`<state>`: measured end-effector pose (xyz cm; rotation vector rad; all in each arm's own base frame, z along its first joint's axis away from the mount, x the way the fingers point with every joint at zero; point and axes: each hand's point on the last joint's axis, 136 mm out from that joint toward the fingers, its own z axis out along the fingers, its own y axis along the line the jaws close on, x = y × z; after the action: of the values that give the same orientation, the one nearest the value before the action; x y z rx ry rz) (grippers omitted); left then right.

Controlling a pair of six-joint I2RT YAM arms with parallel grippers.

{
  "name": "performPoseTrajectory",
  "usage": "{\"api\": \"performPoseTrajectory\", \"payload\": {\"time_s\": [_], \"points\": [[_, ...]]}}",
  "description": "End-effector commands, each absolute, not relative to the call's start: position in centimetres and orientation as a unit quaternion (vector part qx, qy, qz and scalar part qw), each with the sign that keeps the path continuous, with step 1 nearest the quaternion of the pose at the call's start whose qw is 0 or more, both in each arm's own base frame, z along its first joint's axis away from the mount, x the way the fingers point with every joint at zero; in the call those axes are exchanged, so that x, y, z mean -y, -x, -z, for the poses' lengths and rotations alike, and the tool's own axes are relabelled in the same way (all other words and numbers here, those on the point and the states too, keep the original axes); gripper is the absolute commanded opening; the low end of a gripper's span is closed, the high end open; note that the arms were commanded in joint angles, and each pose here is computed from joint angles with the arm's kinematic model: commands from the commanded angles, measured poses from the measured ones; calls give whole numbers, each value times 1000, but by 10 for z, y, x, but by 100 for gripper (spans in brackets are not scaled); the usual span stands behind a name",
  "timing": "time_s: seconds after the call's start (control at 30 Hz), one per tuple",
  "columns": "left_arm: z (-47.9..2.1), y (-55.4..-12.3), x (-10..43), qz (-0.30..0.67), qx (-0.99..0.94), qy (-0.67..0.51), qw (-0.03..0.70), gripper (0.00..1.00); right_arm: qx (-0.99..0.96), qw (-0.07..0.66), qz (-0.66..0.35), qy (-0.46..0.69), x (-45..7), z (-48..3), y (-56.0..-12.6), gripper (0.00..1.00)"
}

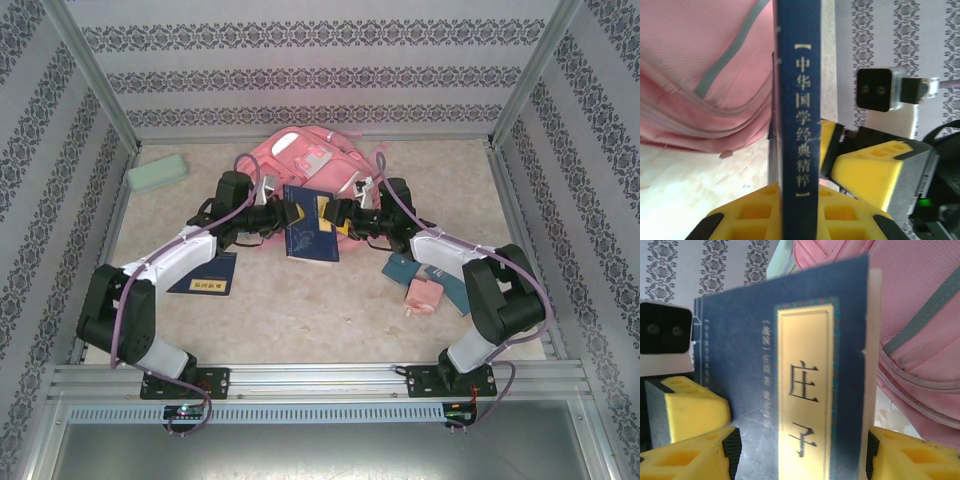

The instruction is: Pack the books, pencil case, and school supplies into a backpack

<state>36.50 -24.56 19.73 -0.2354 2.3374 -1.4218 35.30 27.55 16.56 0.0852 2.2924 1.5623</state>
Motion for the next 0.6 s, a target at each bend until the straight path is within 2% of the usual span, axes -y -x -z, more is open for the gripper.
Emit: {"api": "performPoseTrajectory", "payload": {"time_s": [0.0,0.3,0.5,0.57], "points": [[-243,-379,255,558,-797,37,230,0,-801,156,-578,-30,-276,-160,-350,67],[-253,-386,263,581,-782,24,224,0,-782,137,-606,-51,-276,-153,-363,70],[-242,-392,266,586,-782,28,212,0,-710,136,-690,-38,-281,-191,-373,69],[-237,-395,267,582,-785,29,209,0,-686,128,-715,-39,-279,-202,-375,64]]}}
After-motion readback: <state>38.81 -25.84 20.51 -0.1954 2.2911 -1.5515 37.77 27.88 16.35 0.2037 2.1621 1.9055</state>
